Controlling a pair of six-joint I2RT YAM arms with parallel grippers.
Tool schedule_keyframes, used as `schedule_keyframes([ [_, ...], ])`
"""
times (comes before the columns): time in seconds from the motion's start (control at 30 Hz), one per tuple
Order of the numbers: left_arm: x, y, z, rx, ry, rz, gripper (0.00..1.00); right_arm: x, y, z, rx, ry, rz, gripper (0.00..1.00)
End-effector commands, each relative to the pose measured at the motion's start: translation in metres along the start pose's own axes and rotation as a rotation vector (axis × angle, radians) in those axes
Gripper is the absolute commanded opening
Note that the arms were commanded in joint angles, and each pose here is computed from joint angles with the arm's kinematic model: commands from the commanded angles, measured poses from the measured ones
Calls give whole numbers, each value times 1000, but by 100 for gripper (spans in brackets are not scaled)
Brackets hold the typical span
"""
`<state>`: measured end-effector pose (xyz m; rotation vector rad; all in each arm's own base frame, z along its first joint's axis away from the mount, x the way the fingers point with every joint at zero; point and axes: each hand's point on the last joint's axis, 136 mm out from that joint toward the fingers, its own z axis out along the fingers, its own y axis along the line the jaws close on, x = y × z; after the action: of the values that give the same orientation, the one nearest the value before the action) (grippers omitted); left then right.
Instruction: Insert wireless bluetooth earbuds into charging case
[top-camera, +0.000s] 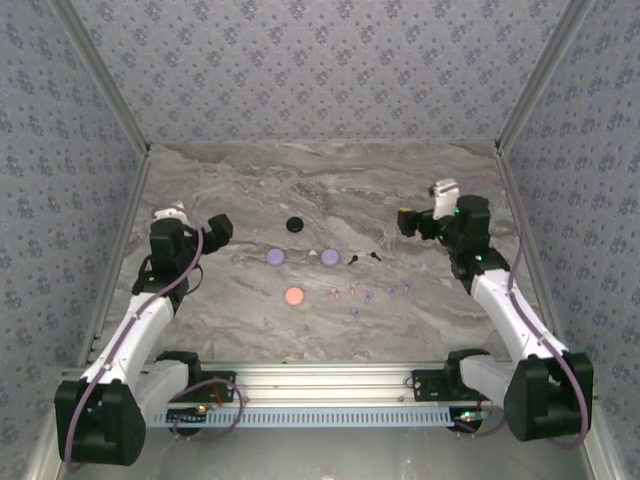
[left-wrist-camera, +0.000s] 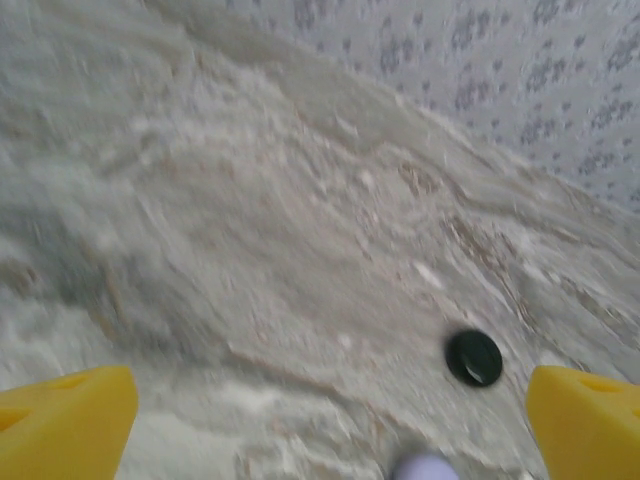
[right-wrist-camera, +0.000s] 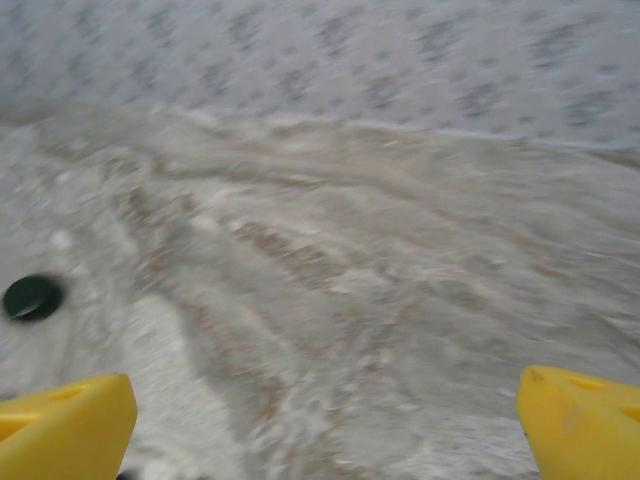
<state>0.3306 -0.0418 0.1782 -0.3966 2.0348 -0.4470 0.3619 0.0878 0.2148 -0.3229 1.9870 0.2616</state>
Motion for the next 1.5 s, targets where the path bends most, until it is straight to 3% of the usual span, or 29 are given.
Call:
schedule_keyframes([
  [0.0,30,-3,-5,23,135,-131,99,36,43,9,-156,242,-108,100],
  [0.27,39,2,-4,13,159,-150,99,60,127,51,-432,432,-392,100],
  [0.43,38,3,-5,15,141,-162,99,79,152,75,-377,620,-396,100],
  [0.77,35,4,-5,0,134,-156,99,127,174,100,-205,813,-414,100],
  [0.93,36,5,-5,-5,133,-159,99,136,182,106,-206,843,-433,97],
  [1.47,34,6,-4,-12,134,-156,99,164,194,115,-244,921,-425,73],
])
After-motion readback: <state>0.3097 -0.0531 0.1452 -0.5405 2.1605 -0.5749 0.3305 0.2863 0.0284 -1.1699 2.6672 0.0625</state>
